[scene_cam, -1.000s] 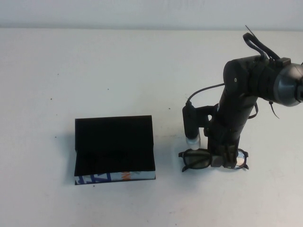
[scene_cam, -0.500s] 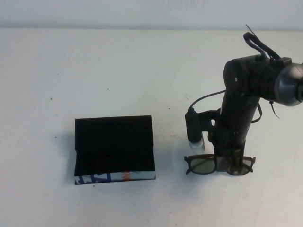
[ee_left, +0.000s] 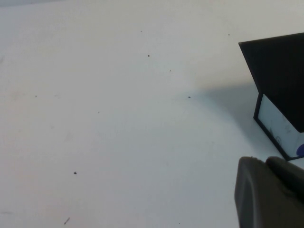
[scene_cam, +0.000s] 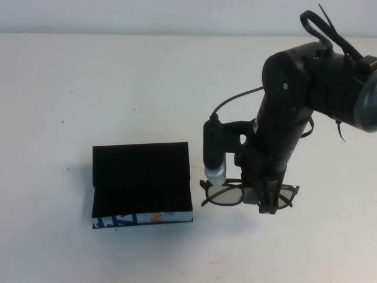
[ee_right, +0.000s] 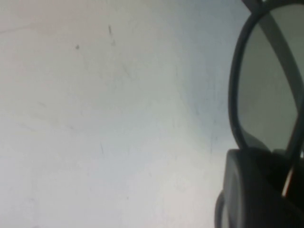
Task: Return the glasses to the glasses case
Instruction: Place the glasses in the glasses case
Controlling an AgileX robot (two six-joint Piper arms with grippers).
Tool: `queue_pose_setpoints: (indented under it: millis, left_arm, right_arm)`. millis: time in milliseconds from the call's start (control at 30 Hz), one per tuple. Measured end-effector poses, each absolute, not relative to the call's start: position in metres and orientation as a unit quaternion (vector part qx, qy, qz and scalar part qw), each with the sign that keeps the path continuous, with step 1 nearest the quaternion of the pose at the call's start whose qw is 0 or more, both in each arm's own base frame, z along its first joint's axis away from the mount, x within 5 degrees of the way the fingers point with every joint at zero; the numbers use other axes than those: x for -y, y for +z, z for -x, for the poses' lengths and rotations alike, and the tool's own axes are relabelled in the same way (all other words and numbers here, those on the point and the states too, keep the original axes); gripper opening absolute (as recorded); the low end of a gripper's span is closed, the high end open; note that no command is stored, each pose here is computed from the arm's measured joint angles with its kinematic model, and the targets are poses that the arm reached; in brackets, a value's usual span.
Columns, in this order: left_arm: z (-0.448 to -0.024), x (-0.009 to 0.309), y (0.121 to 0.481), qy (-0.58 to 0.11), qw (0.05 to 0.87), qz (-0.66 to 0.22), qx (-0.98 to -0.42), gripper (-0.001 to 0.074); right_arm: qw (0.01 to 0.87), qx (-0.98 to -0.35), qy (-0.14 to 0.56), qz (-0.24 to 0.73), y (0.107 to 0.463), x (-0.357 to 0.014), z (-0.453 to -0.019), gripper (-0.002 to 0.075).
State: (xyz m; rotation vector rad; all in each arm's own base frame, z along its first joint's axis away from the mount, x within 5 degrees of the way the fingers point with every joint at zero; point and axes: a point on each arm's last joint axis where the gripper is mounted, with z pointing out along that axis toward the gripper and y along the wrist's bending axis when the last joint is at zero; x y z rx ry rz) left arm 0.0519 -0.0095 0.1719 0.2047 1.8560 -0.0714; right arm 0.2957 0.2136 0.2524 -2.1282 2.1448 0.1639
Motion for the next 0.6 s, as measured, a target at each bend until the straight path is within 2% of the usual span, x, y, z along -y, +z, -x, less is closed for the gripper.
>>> queue_pose_setpoints:
  millis: [300, 600]
  left_arm:
    - [-0.052, 0.01, 0.172, -0.031, 0.594, -0.088, -0.799, -0.0001]
    - [-0.052, 0.01, 0.172, -0.031, 0.594, -0.088, -0.799, -0.0001]
  right_arm:
    - [0.113, -0.653, 0.041, 0.748, 0.278, -0.277, -0.289, 0.0064]
    - [0.144, -0.609, 0.033, 0.779, 0.266, -0.343, -0.297, 0.0064]
